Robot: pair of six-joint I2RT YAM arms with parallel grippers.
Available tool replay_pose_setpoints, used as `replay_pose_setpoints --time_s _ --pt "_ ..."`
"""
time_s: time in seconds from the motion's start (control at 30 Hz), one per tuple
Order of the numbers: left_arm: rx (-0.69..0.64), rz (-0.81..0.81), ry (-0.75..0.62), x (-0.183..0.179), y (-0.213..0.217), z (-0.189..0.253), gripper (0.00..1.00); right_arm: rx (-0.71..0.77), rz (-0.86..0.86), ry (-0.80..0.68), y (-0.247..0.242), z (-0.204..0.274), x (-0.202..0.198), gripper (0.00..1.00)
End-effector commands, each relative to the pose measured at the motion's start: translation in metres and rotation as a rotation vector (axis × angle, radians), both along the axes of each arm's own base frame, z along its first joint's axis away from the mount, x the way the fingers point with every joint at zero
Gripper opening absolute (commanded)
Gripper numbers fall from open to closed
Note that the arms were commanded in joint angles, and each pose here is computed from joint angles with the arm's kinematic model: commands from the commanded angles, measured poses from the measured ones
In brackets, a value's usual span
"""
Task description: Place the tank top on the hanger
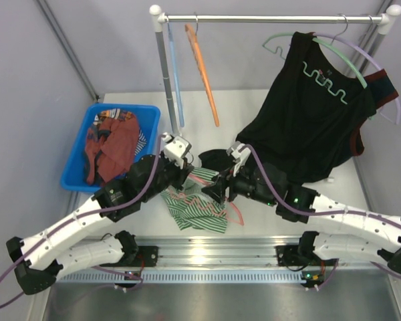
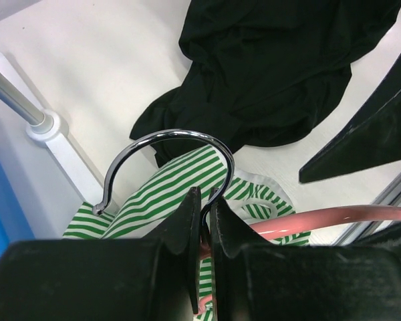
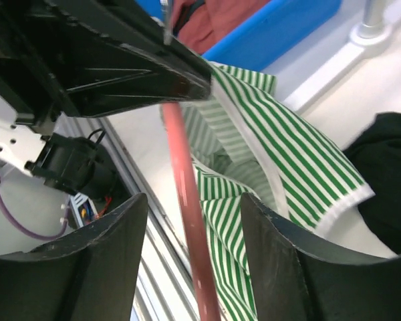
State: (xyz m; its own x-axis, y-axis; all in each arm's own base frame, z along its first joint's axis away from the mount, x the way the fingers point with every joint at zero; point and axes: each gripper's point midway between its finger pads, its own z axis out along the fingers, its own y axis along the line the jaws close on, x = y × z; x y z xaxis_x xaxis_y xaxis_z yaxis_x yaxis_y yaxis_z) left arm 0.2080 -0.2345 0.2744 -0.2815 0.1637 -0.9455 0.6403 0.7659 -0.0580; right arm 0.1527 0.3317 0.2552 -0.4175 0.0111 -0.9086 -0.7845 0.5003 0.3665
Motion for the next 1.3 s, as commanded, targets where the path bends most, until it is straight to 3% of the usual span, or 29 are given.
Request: replay_pose_setpoints --time_s 0.0,0.13,0.27,0.4,0.53,0.67,0.87,1.27 --pt "-0.073 0.009 -0.083 0.001 0.004 0.035 0.0 0.05 -0.127 0.02 -0.019 0.025 0.008 0.59" --pt "-0.075 0.005 -0.094 -0.001 0.007 0.039 0.0 0.035 -0.386 0.081 -0.067 0.018 0.029 0.62" --pt "-0.074 -0.008 -0.095 -0.004 0.008 0.039 0.0 0.01 -0.451 0.191 -0.091 -0.006 0.041 0.52" --pt "-0.082 -0.014 -0.095 -0.006 0.008 0.04 0.0 -0.014 -0.358 0.342 -0.087 -0.061 0.042 0.37" --pt "-0.094 -0.02 -0.1 -0.008 0.008 0.045 0.0 0.019 -0.187 0.356 -0.065 -0.074 0.03 0.31" --pt "-0.108 -0.024 -0.108 -0.009 0.008 0.052 0.0 0.002 -0.128 0.373 -0.057 -0.088 0.024 0.33" --pt "-0.117 -0.019 -0.116 -0.009 0.011 0.058 0.0 0.011 -0.114 0.4 -0.055 -0.111 0.02 0.46" --pt "-0.127 -0.011 -0.124 -0.008 0.011 0.065 0.0 0.08 -0.067 0.472 -0.039 -0.135 0.018 0.39"
